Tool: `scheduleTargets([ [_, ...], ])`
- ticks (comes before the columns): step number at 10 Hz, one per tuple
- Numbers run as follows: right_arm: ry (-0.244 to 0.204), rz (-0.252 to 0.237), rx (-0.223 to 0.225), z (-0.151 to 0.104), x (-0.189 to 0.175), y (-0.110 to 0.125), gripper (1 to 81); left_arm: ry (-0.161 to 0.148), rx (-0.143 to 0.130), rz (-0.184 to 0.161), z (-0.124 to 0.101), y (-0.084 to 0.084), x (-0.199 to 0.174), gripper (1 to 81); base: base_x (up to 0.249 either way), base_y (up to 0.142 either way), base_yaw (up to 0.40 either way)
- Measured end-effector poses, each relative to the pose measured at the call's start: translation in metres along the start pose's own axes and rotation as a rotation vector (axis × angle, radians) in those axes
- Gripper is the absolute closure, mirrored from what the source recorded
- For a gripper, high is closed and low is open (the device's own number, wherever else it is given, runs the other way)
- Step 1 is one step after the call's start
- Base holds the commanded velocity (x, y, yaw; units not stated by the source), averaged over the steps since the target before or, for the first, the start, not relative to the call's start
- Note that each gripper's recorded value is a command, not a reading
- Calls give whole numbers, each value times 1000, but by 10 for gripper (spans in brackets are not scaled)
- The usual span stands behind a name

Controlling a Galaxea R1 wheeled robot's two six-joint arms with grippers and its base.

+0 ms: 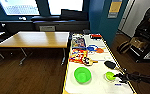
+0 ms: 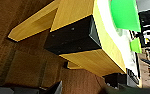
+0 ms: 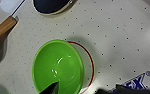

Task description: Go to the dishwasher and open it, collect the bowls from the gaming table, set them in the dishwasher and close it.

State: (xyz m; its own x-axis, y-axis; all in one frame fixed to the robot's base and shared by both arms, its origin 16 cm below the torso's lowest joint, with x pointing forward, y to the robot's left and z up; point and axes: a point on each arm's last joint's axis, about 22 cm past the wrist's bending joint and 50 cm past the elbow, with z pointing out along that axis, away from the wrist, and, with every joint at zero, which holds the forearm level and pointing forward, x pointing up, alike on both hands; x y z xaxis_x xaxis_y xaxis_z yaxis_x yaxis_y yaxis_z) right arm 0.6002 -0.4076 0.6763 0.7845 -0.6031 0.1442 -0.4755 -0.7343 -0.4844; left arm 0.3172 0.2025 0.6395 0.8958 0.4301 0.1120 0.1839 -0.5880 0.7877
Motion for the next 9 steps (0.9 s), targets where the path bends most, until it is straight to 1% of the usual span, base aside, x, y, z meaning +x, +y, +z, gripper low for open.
scheduleTargets([
  [2,15,-5,11,-4,10,-10,10,0,-1,0,0,0,0,10,0,0,0],
  [4,16,-4,11,-4,11,-10,10,-1,-1,0,0,0,0,10,0,0,0],
  [6,14,-5,12,1,9,-15,10,-1,0,0,0,0,0,10,0,0,0],
  [8,4,-11,22,12,1,-28,10,-1,1,0,0,0,0,10,0,0,0],
  [9,1,-12,23,14,-2,-31,10,-1,0,0,0,0,0,10,0,0,0],
])
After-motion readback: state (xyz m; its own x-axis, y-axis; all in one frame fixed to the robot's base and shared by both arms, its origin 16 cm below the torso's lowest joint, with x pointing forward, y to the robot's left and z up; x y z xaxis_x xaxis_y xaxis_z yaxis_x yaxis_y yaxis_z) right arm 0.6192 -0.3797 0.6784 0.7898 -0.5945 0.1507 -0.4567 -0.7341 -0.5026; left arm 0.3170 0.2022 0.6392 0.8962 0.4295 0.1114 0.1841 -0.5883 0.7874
